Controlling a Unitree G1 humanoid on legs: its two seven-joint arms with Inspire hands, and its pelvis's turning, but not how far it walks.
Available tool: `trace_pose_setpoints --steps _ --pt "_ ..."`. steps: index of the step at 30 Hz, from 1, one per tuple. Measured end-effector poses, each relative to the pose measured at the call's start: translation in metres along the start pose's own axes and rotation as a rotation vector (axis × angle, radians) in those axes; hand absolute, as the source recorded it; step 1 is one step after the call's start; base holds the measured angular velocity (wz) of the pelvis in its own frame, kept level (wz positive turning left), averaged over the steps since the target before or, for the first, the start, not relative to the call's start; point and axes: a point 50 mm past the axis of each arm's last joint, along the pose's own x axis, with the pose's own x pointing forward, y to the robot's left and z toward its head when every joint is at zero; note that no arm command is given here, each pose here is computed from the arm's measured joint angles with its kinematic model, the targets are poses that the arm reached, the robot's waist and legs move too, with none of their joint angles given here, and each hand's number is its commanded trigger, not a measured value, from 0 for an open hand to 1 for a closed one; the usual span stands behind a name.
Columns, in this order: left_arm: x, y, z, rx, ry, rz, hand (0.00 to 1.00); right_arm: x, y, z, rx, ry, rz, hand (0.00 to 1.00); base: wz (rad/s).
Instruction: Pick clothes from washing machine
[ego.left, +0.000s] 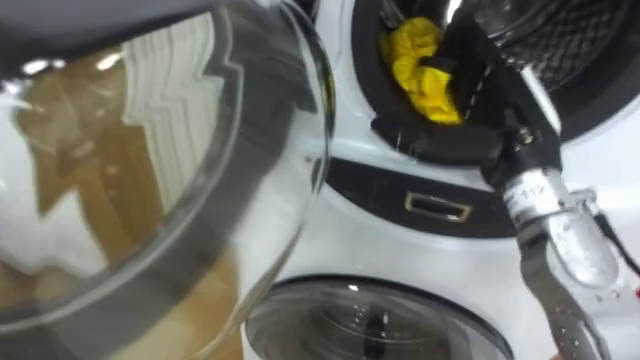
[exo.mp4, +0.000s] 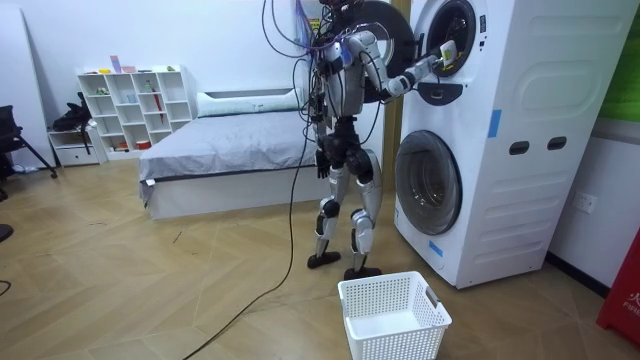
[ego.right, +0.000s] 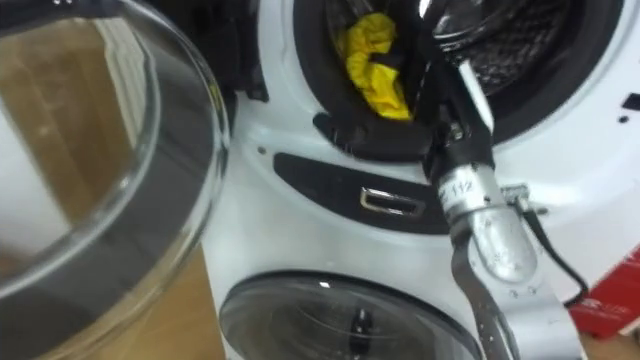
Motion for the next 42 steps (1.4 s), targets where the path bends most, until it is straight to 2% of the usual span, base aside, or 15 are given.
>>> trace_pose_setpoints --steps 3,7,16,28,35,42 --pt "0.000 -0.007 0.004 -0.014 -0.016 -0.016 0.00 0.000 -0.009 0.010 0.000 -0.057 -0.054 0.00 0.03" --pt "0.000 -0.007 0.003 -0.018 -0.017 -0.018 0.00 0.000 -0.029 0.017 -0.043 -0.080 -0.156 0.00 0.01" --pt "-0.002 0.002 -0.009 -0.057 0.036 0.012 0.00 0.000 -0.032 0.018 -0.056 -0.079 -0.155 0.00 0.01" --pt "-0.002 0.000 -0.008 -0.044 0.039 0.003 0.00 0.003 -0.039 0.006 -0.121 -0.013 -0.149 0.00 0.06" --pt "-0.001 0.002 -0.001 -0.033 0.031 0.009 0.00 0.025 -0.034 -0.021 -0.127 0.116 -0.070 0.00 0.00" --pt "-0.001 0.002 0.002 -0.031 0.045 0.005 0.00 0.038 -0.030 -0.024 -0.298 0.156 -0.032 0.00 0.04"
